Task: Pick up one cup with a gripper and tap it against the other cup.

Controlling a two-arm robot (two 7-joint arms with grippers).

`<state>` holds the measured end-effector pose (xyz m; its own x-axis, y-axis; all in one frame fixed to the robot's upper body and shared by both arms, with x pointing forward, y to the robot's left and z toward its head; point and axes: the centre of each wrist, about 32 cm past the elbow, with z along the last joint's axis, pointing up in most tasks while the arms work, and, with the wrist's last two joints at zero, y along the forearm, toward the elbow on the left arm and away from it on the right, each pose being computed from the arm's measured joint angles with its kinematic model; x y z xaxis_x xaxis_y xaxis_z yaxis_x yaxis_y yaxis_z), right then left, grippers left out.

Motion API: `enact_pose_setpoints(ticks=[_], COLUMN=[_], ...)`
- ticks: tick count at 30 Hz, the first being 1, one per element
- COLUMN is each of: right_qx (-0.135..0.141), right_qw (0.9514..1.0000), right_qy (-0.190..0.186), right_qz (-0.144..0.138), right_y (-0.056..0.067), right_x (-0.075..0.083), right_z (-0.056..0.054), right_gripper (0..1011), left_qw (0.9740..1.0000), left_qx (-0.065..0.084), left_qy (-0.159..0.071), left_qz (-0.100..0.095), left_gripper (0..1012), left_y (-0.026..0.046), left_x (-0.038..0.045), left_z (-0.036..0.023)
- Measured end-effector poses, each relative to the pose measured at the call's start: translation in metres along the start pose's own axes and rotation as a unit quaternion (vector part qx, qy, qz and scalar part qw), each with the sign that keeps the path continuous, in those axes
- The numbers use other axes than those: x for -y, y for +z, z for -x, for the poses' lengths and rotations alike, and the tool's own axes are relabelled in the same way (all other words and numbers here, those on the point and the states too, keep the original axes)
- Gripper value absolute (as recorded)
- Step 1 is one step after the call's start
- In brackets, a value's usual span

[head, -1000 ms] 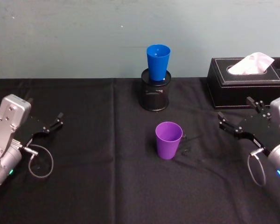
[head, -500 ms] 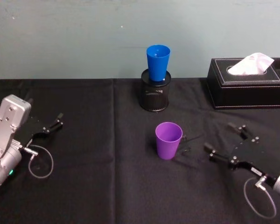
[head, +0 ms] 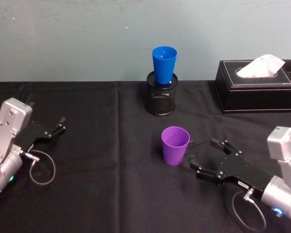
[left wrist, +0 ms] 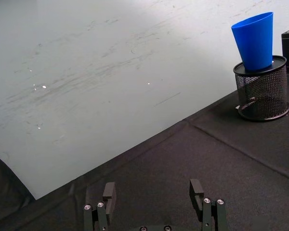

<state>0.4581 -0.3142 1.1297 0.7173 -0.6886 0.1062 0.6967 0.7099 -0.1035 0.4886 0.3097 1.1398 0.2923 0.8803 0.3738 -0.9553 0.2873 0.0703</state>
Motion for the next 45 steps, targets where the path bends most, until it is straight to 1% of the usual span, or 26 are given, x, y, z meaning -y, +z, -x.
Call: enact_pose_setpoints(ticks=[5,8,11,14,21,27,34,42,43,44,45], right_qx=[-0.001,-0.001,0.000,-0.001,-0.005,-0.009,-0.010,-0.009,-0.009,-0.009,-0.009], right_qw=[0.9999,0.9999,0.9999,0.9999,0.9997,0.9996,0.9996,0.9996,0.9996,0.9996,0.9996], right_qy=[0.011,0.013,0.014,0.017,0.024,0.027,0.026,0.026,0.026,0.026,0.026], right_qz=[0.000,0.000,0.003,0.003,0.001,-0.001,0.000,-0.001,-0.001,-0.001,-0.001], right_y=[-0.002,-0.002,-0.002,-0.002,-0.002,-0.002,-0.004,-0.003,-0.003,-0.003,-0.003], right_x=[-0.014,-0.021,-0.031,-0.039,-0.055,-0.065,-0.070,-0.070,-0.070,-0.070,-0.070], right_z=[-0.001,-0.002,-0.003,-0.004,-0.005,-0.007,-0.009,-0.009,-0.009,-0.009,-0.009], right_gripper=[1003,1003,1003,1003,1003,1003,1003,1003,996,957,947], left_qw=[1.0000,1.0000,1.0000,1.0000,1.0000,1.0000,1.0000,1.0000,1.0000,1.0000,1.0000], left_qx=[0.000,0.000,0.000,0.000,0.000,0.000,0.000,0.000,0.000,0.000,0.000], left_qy=[0.000,0.000,0.000,0.000,0.000,0.000,0.000,0.000,0.000,0.000,0.000], left_qz=[0.000,0.000,0.000,0.000,0.000,0.000,0.000,0.000,0.000,0.000,0.000], left_gripper=[1000,1000,1000,1000,1000,1000,1000,1000,1000,1000,1000], left_y=[0.0000,0.0000,0.0000,0.0000,0.0000,0.0000,0.0000,0.0000,0.0000,0.0000,0.0000], left_x=[0.0000,0.0000,0.0000,0.0000,0.0000,0.0000,0.0000,0.0000,0.0000,0.0000,0.0000], left_z=[0.0000,0.0000,0.0000,0.0000,0.0000,0.0000,0.0000,0.0000,0.0000,0.0000,0.0000])
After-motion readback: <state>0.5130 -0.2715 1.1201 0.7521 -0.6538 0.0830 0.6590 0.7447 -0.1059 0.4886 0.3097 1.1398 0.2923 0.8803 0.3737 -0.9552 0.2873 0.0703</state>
